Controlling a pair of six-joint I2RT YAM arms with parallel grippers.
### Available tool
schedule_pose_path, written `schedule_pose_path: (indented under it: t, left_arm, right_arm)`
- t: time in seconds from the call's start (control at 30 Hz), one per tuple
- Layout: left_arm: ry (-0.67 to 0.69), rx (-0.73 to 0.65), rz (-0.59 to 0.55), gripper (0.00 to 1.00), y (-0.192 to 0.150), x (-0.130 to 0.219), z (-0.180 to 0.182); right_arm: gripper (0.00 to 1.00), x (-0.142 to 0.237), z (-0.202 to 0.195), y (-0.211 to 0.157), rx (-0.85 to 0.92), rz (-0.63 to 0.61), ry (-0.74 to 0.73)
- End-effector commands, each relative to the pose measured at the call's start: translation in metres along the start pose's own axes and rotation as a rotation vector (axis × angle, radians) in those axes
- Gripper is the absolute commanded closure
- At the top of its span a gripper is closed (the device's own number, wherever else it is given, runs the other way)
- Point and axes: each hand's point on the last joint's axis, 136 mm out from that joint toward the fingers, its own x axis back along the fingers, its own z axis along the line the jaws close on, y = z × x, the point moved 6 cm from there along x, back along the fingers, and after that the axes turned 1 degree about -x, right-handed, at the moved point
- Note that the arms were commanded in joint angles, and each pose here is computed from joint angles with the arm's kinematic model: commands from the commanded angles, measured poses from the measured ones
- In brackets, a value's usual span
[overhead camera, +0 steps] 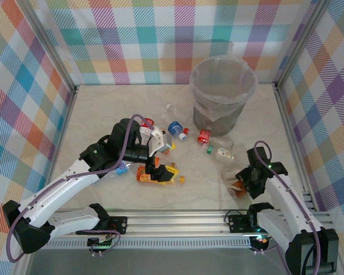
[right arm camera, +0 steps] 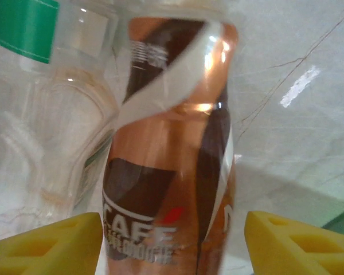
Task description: Put the plastic bottles in the bin
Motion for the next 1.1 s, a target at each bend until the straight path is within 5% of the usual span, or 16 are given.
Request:
schedule_pose_path:
  t: [0.0, 0.5, 1.07]
  left_arm:
    - [-0.011, -0.016, 0.017, 0.0, -0.003, -0.001, -0.005]
    - [-0.002, -0.013, 0.029, 0.0, -0.005, -0.002, -0.003]
    - [0.059, -0.01, -0.026, 0.0, 0.0, 0.003, -0.001]
  right_arm:
    - [0.33, -0.009, 0.002, -0.001, -0.035, 0.01, 0.037]
    - [0.38, -0.016, 0.0, 0.007, -0.015, -0.068, 0.03]
    - [0.43, 0.041, 0.004, 0.037, 0.044, -0.345, 0.055]
